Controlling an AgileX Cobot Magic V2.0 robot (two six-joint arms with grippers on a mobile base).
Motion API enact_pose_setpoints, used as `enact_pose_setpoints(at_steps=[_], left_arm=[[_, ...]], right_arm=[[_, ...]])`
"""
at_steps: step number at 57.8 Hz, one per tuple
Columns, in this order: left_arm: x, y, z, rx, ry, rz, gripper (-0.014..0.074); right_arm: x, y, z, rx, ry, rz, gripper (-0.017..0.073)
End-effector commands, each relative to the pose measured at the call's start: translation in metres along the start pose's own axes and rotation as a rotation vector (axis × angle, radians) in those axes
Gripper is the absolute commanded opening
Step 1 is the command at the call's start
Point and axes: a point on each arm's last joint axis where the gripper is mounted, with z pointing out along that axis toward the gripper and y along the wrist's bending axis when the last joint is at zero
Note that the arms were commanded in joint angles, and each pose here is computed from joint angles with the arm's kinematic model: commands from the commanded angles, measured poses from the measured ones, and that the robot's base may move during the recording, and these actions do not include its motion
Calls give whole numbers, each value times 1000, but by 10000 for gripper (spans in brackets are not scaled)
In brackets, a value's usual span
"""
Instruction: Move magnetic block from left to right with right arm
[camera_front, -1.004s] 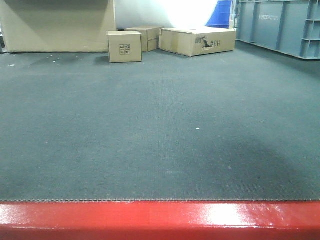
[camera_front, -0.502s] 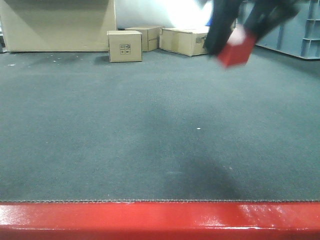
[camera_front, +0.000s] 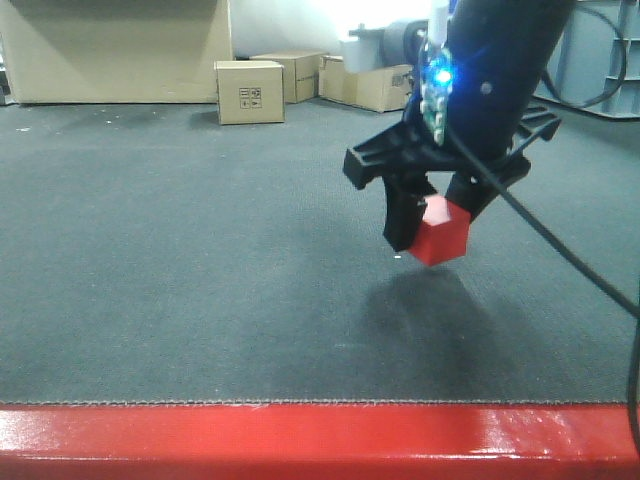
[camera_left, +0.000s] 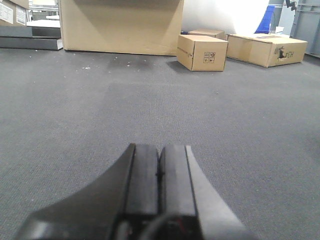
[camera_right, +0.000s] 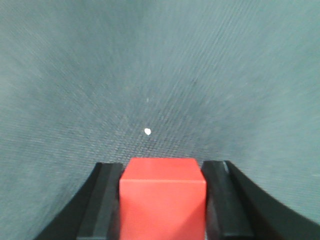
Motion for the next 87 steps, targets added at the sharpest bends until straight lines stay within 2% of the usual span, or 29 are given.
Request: enact_pose_setpoints(at_steps=[1,6,17,20,29,34,38,43,52,57,69,78,87], left_arm=[[-6,0,-1,2,-86,-11,-126],[-6,0,-1,2,-86,-11,-126],[-6,0,-1,2,-86,-11,-126],[-6,0,-1,2,-86,-11,-126],[-6,0,-1,2,-86,-11,-126],[-6,0,-1,2,-86,-11,-126],[-6,0,-1,2,-86,-11,-126],[-6,0,-1,2,-86,-11,-126],[-6,0,-1,2,-86,-11,-126],[-6,0,-1,2,-86,-11,-126],[-6,0,-1,2,-86,-11,-126],[-6,0,-1,2,-86,-11,-126],[-6,0,-1,2,-86,-11,-126]], right_arm=[[-16,0,-21,-12,-116,-1,205],[-16,0,-21,-17,-115,6,273],[-14,1,-21,-22,-100,16,613],[-14,1,-22,-23,-95,18,648],[-15,0,-38,-25,-124,21,622],[-16,-2,-59,-30,-172,24,619],[-16,-3,-80,-34,-218,28,581],[-10,-5,-110,-43,-287,33,468],[12,-11,-163,-52,-435,34,174],[29,-14,-183,-56,-510,31,49],[80,-20,-211,-75,-664,32,57],[118,-23,-214,-90,-774,29,57],[158,-27,-216,-77,-887,2,57]])
